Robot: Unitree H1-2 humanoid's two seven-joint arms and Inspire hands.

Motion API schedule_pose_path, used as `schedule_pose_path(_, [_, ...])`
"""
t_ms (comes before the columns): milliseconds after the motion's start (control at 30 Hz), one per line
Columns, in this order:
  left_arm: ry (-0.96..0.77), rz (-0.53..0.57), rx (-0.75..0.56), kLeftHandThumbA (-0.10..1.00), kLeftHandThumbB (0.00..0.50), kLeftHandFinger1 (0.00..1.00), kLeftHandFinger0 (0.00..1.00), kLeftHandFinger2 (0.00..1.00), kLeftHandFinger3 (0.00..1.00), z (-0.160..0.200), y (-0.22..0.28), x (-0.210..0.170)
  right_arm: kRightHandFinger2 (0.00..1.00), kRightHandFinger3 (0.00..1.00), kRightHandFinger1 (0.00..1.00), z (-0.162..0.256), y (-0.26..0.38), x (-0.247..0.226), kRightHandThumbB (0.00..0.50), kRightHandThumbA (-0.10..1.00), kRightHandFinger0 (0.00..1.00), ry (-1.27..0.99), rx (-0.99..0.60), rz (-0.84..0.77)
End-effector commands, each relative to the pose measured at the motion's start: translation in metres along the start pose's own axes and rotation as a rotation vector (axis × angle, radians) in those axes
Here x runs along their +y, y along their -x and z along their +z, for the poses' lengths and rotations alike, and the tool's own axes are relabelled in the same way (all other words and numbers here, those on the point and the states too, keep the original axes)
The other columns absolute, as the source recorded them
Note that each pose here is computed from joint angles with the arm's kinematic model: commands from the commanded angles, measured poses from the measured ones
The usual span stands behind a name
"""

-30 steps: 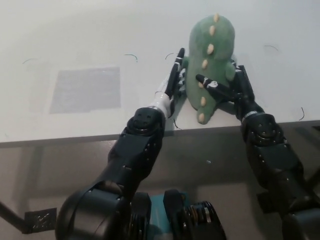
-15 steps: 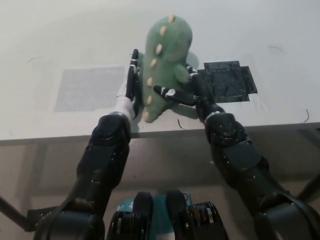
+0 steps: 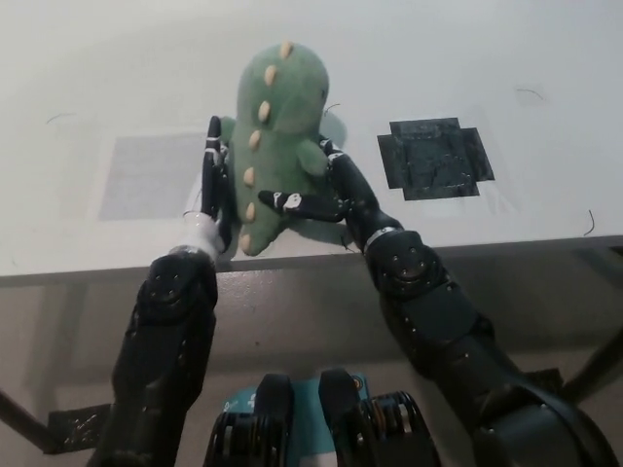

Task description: Use both hands to pick up a dinasour on the right side and move it to the left side

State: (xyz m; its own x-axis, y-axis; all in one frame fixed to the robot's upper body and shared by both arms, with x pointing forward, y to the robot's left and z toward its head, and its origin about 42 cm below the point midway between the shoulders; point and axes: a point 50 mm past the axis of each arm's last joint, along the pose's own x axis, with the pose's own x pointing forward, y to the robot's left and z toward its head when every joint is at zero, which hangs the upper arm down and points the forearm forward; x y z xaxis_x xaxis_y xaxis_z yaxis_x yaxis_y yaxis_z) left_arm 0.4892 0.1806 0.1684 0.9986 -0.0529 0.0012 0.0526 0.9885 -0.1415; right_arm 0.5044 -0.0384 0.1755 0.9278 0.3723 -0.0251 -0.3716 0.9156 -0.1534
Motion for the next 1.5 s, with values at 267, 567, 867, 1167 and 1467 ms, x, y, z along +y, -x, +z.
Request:
schedule_pose_path(267, [-0.001, -0.041, -0.025, 1.00, 0.266, 1.00, 1.00, 1.00, 1.00, 0.019, 0.019, 0.024, 1.00, 1.00, 1.00, 0.047, -0.012, 0.070, 0.157, 1.00, 1.00, 0.087, -0.111, 0.229])
schedule_pose_path(567, [0.003, -0.051, -0.040, 1.00, 0.308, 1.00, 1.00, 1.00, 1.00, 0.030, 0.027, 0.055, 1.00, 1.00, 1.00, 0.061, -0.016, 0.091, 0.175, 1.00, 1.00, 0.134, -0.124, 0.256])
schedule_pose_path(867, [0.041, -0.020, -0.061, 1.00, 0.266, 1.00, 1.00, 1.00, 1.00, 0.037, 0.022, 0.062, 1.00, 1.00, 1.00, 0.074, -0.024, 0.097, 0.169, 1.00, 1.00, 0.199, -0.107, 0.276])
schedule_pose_path(1167, [0.050, -0.021, -0.114, 1.00, 0.212, 1.00, 1.00, 1.00, 1.00, 0.052, 0.008, 0.076, 1.00, 1.00, 1.00, 0.097, -0.034, 0.104, 0.127, 1.00, 1.00, 0.176, -0.092, 0.303])
schedule_pose_path(1467, [0.051, -0.029, -0.142, 1.00, 0.229, 1.00, 1.00, 1.00, 1.00, 0.060, -0.003, 0.073, 1.00, 1.00, 1.00, 0.103, -0.038, 0.096, 0.116, 1.00, 1.00, 0.149, -0.099, 0.295])
